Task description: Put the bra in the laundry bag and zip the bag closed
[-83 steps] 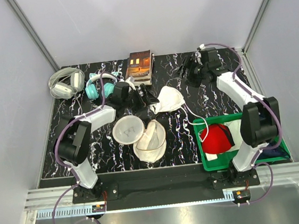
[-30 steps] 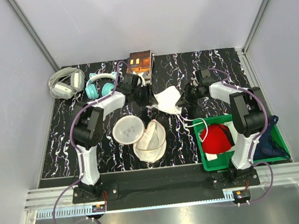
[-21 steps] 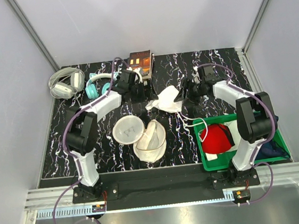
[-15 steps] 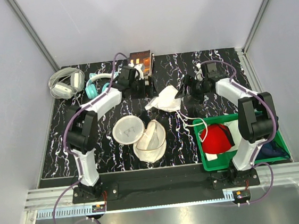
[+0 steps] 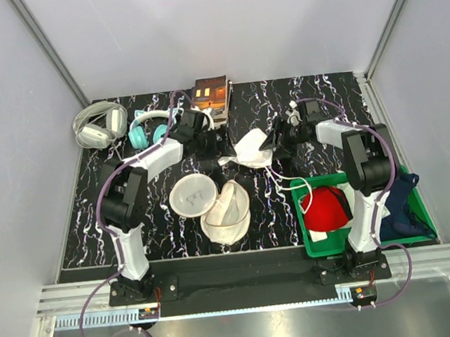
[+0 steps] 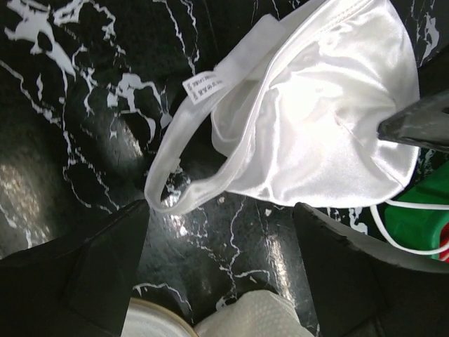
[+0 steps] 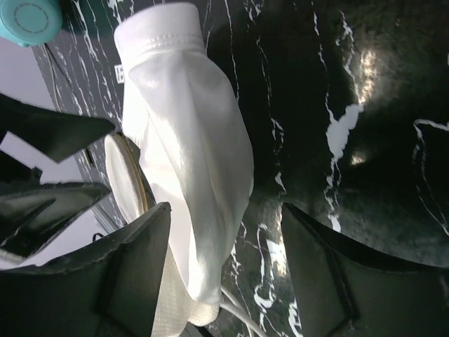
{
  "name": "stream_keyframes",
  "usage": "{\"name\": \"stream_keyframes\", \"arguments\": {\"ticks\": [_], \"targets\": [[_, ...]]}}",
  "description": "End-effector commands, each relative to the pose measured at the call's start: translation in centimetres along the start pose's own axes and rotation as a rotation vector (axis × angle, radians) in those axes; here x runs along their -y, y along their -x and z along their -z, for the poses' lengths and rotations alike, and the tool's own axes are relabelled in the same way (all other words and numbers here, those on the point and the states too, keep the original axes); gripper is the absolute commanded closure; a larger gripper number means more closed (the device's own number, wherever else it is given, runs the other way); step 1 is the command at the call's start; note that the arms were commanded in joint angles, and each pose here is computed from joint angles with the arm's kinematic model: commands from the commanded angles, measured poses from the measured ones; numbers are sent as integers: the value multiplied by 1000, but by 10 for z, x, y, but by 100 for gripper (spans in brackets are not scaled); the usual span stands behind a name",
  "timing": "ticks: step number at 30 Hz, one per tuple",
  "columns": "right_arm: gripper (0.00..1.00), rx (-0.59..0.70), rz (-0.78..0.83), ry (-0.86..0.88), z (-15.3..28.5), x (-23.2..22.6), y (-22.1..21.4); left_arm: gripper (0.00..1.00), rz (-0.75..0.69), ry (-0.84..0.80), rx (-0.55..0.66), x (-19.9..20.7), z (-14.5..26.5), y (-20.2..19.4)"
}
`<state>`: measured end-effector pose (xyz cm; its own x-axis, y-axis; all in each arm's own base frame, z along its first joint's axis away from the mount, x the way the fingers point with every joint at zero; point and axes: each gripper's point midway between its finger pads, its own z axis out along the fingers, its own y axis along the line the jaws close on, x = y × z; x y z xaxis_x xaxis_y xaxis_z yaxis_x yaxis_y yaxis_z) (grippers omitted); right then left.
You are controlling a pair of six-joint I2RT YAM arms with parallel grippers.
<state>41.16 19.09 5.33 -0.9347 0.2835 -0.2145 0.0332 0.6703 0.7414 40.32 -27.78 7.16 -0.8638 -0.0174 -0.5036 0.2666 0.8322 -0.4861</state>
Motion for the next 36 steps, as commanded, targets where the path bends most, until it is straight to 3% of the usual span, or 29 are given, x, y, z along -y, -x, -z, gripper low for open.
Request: {"name": "stream_keyframes", "arguments": {"ticks": [1,5,6,8,13,24,36], "targets": [[34,23,-1,95,-17,-24,6,12,53,-94,147,35,37,32],[51,37,-30,109,-32,-26,6,9,65,-126,184,47,58,32],[69,43,-56,121,-33,-28,8,9,64,-141,209,54,70,35],[85,63,-58,133,-29,-35,11,8,70,-148,207,56,78,28],[100,123,-31,172,3,-66,16,8,81,-206,206,72,108,8],[100,86,97,204,67,-101,-26,5,64,-367,194,112,161,-2],[100,42,201,302,107,-126,-62,1,14,-448,103,122,154,-22]]}}
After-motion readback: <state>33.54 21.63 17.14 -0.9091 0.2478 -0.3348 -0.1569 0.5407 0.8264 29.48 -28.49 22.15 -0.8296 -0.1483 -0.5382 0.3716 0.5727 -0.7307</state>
